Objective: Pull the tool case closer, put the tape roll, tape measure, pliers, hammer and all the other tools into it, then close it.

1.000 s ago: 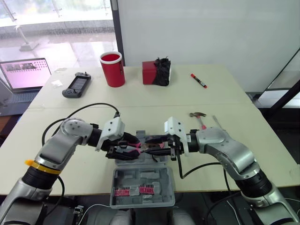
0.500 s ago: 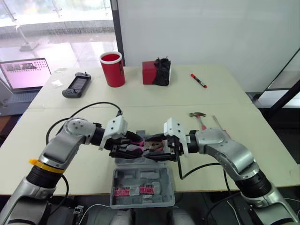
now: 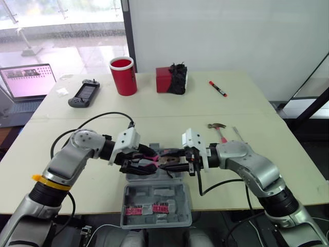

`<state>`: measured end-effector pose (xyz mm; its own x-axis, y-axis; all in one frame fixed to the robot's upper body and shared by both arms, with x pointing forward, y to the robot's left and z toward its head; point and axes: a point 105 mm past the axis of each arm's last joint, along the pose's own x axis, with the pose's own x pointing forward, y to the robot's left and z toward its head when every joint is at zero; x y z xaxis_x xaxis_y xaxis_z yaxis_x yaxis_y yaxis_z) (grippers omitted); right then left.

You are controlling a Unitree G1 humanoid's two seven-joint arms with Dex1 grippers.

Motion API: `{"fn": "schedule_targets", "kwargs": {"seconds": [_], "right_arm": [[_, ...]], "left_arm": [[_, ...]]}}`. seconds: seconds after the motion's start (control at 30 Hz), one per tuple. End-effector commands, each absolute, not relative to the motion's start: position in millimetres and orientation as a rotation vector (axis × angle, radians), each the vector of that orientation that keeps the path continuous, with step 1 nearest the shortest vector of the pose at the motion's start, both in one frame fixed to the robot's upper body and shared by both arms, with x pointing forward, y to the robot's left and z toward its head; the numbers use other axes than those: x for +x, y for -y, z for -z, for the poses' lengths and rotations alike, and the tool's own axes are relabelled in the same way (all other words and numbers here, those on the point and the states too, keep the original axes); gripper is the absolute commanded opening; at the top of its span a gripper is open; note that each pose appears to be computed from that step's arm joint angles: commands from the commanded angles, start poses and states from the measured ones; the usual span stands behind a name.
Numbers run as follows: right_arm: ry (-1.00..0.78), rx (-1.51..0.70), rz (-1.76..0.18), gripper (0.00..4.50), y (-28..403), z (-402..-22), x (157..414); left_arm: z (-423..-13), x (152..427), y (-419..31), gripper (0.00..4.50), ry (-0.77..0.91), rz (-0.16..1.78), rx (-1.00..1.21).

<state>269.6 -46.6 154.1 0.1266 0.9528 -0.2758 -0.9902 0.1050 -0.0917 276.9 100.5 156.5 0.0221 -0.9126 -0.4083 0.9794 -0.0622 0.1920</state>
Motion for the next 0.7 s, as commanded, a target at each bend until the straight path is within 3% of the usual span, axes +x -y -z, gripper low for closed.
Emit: {"fn": "schedule_targets", "kwargs": {"seconds": [0.03,0.1,0.23,0.3,0.7], "right_arm": [[-0.099,-0.271,-1.444,0.99,50.3,-167.5,269.8],[-0.098,-0.28,-1.442,0.99,50.1,-166.8,270.5],[-0.098,-0.306,-1.434,0.99,52.8,-164.7,274.3],[-0.098,-0.325,-1.427,0.99,54.7,-162.9,277.8],[-0.157,-0.541,-1.464,0.99,47.8,-118.4,305.4]], "left_arm": [[-167.3,278.0,-103.2,2.48,-0.129,1.539,0.526],[-174.7,285.7,-103.1,2.48,-0.1,1.485,0.481],[-179.3,287.5,-117.4,4.28,-0.113,1.447,0.467],[-181.4,290.1,-127.1,4.5,-0.117,1.406,0.48],[-180.0,268.0,-221.7,4.5,-0.273,1.109,0.511]]}}
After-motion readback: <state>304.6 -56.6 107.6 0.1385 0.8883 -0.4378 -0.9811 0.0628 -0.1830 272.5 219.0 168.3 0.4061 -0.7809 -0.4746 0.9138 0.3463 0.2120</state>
